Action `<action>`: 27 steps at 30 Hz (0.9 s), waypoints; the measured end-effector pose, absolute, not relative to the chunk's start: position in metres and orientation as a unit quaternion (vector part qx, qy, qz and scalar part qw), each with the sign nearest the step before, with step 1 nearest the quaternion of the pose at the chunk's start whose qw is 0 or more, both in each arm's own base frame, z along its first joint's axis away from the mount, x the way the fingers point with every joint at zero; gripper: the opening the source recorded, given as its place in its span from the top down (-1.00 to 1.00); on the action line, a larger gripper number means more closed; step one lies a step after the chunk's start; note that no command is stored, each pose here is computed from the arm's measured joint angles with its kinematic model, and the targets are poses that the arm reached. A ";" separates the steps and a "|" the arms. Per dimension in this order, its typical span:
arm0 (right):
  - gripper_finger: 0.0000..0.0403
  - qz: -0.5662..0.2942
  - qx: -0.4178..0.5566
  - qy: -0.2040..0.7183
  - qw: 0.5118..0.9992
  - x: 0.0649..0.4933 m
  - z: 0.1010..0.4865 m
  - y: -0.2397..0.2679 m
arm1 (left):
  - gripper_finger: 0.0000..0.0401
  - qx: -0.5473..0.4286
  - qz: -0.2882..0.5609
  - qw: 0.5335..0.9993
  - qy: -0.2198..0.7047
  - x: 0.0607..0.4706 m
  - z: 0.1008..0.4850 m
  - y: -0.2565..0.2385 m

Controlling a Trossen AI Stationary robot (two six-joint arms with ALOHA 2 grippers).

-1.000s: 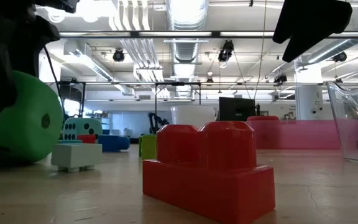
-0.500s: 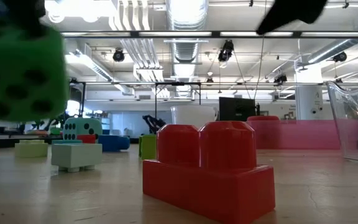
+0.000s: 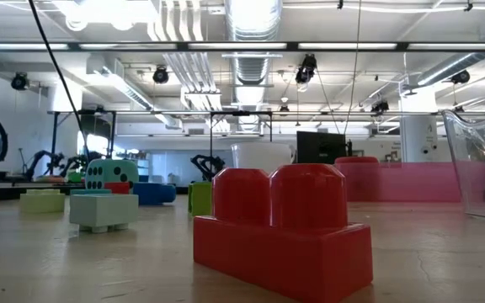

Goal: Pick & Place Toys
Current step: Put the green dice into the red bin

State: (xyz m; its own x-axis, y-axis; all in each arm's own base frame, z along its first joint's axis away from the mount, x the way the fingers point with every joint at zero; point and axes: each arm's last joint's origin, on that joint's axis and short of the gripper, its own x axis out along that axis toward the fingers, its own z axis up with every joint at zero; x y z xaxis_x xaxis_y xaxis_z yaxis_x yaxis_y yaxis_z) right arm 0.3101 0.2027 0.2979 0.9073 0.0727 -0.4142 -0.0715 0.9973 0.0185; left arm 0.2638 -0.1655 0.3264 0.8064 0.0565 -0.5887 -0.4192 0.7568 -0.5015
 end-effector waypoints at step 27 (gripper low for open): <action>-0.80 0.024 -0.018 0.149 0.988 0.315 0.346 0.204 | 0.50 -0.371 0.104 0.896 0.219 0.269 0.346 -0.160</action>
